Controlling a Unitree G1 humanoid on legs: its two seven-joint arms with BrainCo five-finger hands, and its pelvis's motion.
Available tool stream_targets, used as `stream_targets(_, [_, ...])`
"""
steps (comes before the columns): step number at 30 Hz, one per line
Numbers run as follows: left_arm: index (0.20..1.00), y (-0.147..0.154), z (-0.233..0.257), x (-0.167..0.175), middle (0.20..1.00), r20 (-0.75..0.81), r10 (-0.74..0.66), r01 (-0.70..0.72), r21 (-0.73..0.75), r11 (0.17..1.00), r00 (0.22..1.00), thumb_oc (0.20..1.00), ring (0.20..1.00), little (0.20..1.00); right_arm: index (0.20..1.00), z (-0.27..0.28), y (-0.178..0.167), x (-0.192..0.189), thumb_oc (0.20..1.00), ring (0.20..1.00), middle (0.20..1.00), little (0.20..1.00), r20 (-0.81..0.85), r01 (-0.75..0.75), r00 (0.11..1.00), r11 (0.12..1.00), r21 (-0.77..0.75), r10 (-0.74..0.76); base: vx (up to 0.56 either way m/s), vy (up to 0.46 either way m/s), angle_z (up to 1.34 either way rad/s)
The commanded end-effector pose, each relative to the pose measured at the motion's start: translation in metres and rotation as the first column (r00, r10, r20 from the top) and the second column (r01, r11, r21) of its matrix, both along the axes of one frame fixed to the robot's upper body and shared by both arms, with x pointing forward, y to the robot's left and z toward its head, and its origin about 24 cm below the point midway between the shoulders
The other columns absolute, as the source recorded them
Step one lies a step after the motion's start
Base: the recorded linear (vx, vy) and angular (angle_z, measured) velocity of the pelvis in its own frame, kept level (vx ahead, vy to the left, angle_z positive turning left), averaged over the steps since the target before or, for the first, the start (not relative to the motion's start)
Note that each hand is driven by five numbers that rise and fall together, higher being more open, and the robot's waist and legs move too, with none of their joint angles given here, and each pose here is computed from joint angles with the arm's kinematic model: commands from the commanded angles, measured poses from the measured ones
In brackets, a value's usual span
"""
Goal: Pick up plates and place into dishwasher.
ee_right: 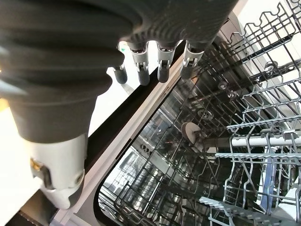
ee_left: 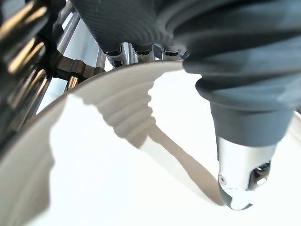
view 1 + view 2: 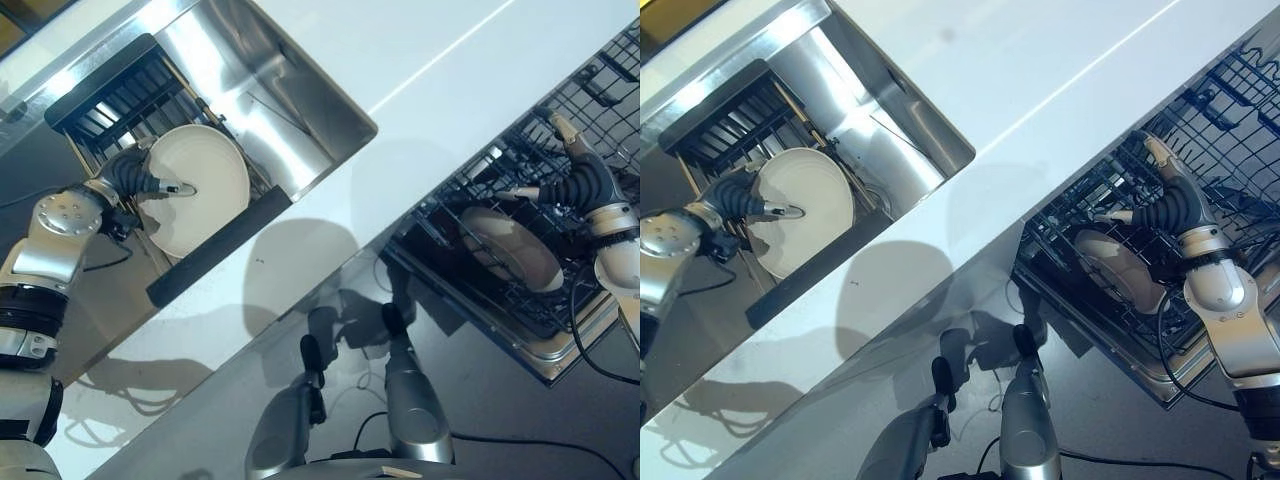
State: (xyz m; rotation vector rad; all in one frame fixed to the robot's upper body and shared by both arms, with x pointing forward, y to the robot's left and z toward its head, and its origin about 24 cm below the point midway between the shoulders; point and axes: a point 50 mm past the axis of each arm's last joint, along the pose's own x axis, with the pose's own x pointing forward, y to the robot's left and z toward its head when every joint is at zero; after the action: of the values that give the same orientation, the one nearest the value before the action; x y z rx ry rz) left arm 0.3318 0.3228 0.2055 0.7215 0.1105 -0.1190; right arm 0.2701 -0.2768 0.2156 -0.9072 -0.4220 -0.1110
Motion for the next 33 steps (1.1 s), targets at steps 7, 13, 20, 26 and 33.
stream_targets(7, [1.000,-0.076,-0.060,-0.014,1.000,-0.377,-0.542,0.473,-0.264,0.840,0.751,1.000,1.000,1.000,1.000,0.030,0.011,-0.002,1.000,1.000,1.000,1.000,0.111,-0.063,0.992,0.998,-0.022,0.065,0.00,-0.004,0.00])
stream_targets(13, [1.000,-0.088,-0.049,-0.023,1.000,-0.339,-0.604,0.548,-0.253,0.797,0.721,1.000,1.000,1.000,1.000,0.025,0.008,-0.006,1.000,1.000,1.000,1.000,0.106,-0.060,0.993,0.998,-0.007,0.061,0.00,-0.029,0.00])
stream_targets(20, [1.000,-0.095,-0.042,-0.036,1.000,-0.345,-0.633,0.613,-0.180,0.769,0.693,1.000,1.000,1.000,1.000,0.020,0.002,-0.012,1.000,1.000,1.000,1.000,0.096,-0.044,0.994,0.999,0.016,0.042,0.02,-0.045,0.06])
stream_targets(26, [0.928,-0.102,-0.029,-0.052,0.928,-0.309,-0.696,0.692,-0.143,0.708,0.648,0.928,0.928,0.928,1.000,0.015,-0.004,-0.018,1.000,1.000,1.000,1.000,0.078,-0.030,0.997,0.999,0.042,0.027,0.03,-0.043,0.08])
stream_targets(33, [0.200,-0.109,-0.025,-0.068,0.200,-0.327,-0.727,0.736,-0.121,0.666,0.604,0.200,0.200,0.200,1.000,0.009,-0.006,-0.023,1.000,1.000,1.000,1.000,0.063,-0.026,0.998,0.997,0.066,0.022,0.02,-0.038,0.07])
